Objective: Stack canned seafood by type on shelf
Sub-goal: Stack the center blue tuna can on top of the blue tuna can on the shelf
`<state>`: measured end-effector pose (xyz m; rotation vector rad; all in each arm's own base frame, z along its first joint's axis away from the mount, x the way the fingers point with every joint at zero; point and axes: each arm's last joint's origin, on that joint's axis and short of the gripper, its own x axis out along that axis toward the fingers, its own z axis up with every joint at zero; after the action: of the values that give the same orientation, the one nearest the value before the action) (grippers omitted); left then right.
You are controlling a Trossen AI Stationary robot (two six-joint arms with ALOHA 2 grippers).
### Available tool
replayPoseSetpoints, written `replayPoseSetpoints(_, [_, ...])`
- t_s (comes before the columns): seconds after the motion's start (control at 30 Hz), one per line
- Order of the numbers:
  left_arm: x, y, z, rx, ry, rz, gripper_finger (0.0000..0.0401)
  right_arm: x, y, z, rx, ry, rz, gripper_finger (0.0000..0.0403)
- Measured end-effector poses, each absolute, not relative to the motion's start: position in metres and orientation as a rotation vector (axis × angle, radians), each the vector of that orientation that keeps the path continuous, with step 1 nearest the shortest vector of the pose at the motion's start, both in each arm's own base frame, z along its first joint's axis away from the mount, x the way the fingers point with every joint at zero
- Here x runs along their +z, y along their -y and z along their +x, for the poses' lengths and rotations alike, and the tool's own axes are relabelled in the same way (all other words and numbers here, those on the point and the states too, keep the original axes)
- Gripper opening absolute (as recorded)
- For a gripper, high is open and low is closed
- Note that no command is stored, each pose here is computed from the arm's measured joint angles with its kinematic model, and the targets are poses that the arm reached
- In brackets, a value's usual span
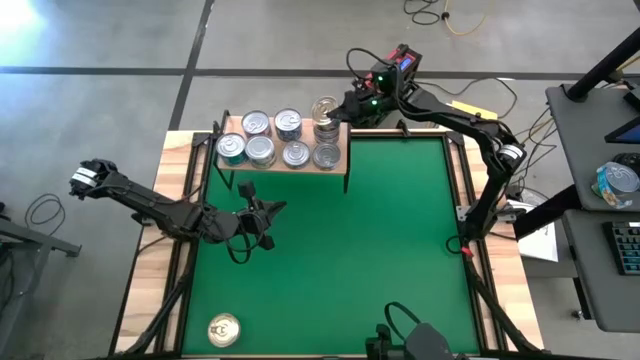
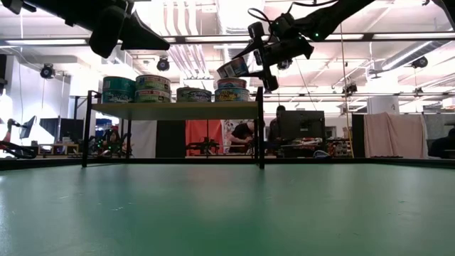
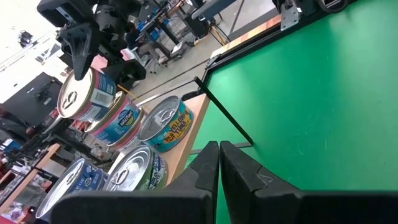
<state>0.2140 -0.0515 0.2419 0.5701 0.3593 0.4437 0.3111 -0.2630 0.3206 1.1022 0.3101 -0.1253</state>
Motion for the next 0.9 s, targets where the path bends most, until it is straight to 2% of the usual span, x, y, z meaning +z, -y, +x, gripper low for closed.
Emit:
replayPoseSetpoints(0.4, [0.2418,0.0515,0.2140,0.443,-0.360,0.571,0.0000,0.3189,0.2625,0.3105,-0.130,-0.325,1.099,0.0256])
replayPoseSetpoints(0.9, [0.2418,0.0515,0.2140,0.443,-0.360,0.571,0.0000,0.3170,0.2616,0.3096,-0.136,-0.344,1.107,0.0251])
